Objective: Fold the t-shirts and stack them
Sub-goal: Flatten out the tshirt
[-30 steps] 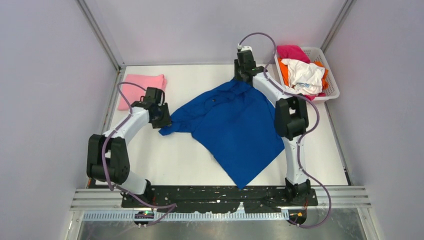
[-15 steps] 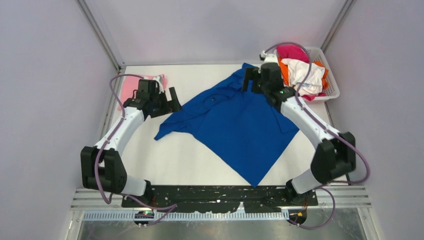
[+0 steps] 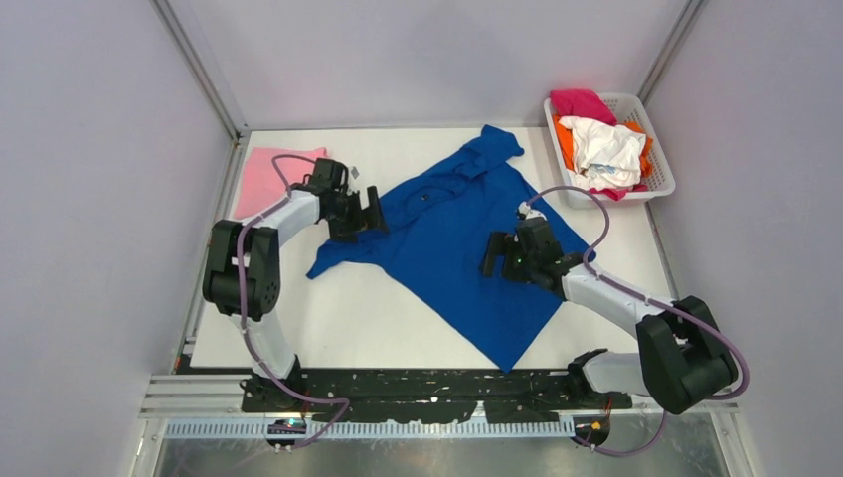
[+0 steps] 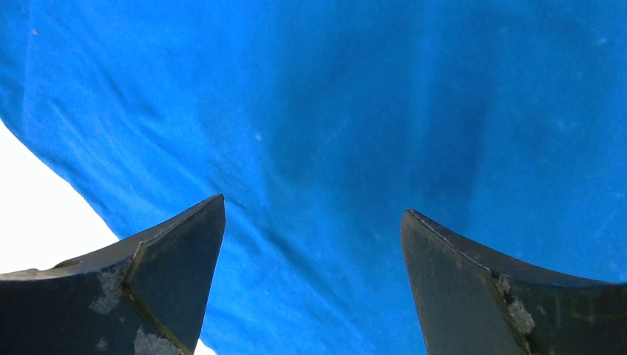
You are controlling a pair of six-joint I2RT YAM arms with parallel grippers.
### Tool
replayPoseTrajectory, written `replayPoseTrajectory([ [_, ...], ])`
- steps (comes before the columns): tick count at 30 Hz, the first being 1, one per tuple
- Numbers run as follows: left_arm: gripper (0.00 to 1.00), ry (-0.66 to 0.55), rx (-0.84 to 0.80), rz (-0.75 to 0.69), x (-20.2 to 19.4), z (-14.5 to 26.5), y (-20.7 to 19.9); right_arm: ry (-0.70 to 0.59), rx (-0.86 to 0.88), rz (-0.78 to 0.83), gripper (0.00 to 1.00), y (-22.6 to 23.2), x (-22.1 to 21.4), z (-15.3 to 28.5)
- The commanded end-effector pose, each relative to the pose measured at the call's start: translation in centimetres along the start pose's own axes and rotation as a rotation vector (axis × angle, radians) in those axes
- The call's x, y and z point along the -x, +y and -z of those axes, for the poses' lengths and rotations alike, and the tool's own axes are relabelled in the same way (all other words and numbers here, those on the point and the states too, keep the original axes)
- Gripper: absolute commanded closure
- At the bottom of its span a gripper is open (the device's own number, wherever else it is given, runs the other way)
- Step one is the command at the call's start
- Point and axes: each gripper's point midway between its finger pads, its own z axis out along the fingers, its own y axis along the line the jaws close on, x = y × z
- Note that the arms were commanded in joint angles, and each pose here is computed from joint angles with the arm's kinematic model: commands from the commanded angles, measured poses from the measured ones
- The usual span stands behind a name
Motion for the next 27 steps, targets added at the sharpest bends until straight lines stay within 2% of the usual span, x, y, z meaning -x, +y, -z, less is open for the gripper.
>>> replayPoseTrajectory([
  [1,0.0,0.018,-0.031,-0.004,-1.9,0.1,-0.9,-0.081,0.054,-0.037,0.05,2.1,3.2,-1.1],
  [5,0.0,0.06,0.005,0.023,-5.6,-0.2,0.4,-0.042,-0.038,-0.048,0.05,0.7,3.6,-4.2],
  [8,0.0,0.11,0.019,0.043,-9.2,-0.2,1.1,-0.046,-0.061,-0.058,0.05,0.5,5.7,-5.8],
  [14,0.0,0.203,-0.024,-0.012,-16.3,0.4,-1.4,-0.046,-0.079,-0.081,0.05,0.0,10.0,-9.2],
  [17,0.0,0.229,-0.143,-0.041,-18.4,0.3,-4.9,-0.048,-0.052,-0.081,0.05,0.6,12.4,-11.0],
  [19,0.0,0.235,-0.198,-0.061,-18.9,0.0,-7.0,-0.048,-0.05,-0.078,0.05,0.9,13.6,-12.1],
  [20,0.0,0.233,-0.211,-0.068,-18.7,-0.4,-7.7,-0.009,-0.051,-0.076,0.05,0.7,12.9,-13.2],
  [21,0.0,0.233,-0.223,-0.072,-18.5,-0.7,-8.2,-0.028,-0.03,-0.075,0.04,1.4,14.4,-13.4],
  [24,0.0,0.198,-0.247,-0.098,-16.4,-1.8,-9.8,0.005,0.003,-0.073,0.05,2.2,14.9,-15.2],
  [27,0.0,0.163,-0.253,-0.134,-14.2,-1.8,-11.3,-0.04,0.023,-0.051,0.05,3.3,17.6,-15.6],
])
